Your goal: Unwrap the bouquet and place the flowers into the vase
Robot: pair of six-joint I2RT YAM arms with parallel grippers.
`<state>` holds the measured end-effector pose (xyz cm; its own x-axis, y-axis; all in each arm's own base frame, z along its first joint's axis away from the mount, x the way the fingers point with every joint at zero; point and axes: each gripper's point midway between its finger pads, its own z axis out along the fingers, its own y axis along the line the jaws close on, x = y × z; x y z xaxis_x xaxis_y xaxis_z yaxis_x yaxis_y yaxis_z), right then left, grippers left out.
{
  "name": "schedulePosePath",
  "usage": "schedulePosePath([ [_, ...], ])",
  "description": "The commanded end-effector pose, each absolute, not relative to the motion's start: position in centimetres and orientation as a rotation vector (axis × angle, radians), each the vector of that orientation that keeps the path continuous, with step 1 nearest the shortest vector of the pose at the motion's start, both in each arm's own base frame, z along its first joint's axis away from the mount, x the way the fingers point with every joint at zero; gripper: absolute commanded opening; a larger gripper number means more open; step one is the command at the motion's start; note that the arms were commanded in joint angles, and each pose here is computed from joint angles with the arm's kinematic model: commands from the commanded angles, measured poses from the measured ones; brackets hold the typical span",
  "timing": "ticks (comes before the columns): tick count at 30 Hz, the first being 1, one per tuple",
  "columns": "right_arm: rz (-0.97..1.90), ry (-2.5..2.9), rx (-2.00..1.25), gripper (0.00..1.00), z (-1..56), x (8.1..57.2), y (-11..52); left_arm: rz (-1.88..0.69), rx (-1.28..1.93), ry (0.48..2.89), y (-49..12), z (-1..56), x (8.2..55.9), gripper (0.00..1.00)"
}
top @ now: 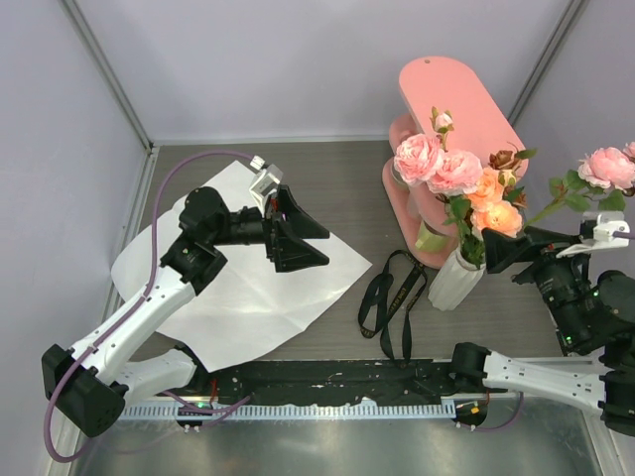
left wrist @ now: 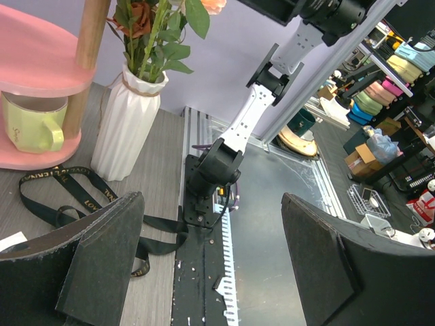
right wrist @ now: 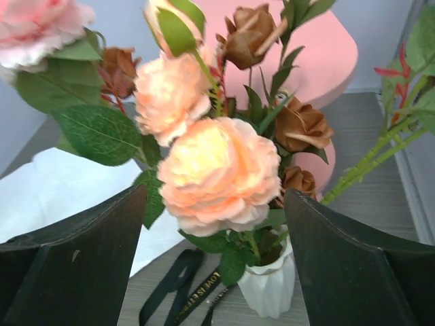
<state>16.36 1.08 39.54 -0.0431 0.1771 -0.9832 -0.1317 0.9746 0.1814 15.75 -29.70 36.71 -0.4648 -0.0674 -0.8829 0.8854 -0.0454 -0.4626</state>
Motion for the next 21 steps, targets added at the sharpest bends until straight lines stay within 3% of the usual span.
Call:
schedulePosePath([
  [1,0.487,1.592,-0.063,0.88,42.0,14.9,4.2,-1.596,0.922,1.402,-29.4,38.9,15.2,0.86],
  [8,0.818,1.441,-0.273,0.89,47.9,11.9,9.5,-1.591,0.923,1.4,-29.4,38.9,15.1,0.86],
  [18,0.782,1.467,-0.382,0.93,50.6,14.3,17.0,-1.508,0.915,1.456,-29.4,37.8,16.3,0.86],
  [21,0.805,1.394,-0.341,0.94,52.2,14.4,16.6,-1.447,0.899,1.437,-28.8,38.6,16.4,0.86],
])
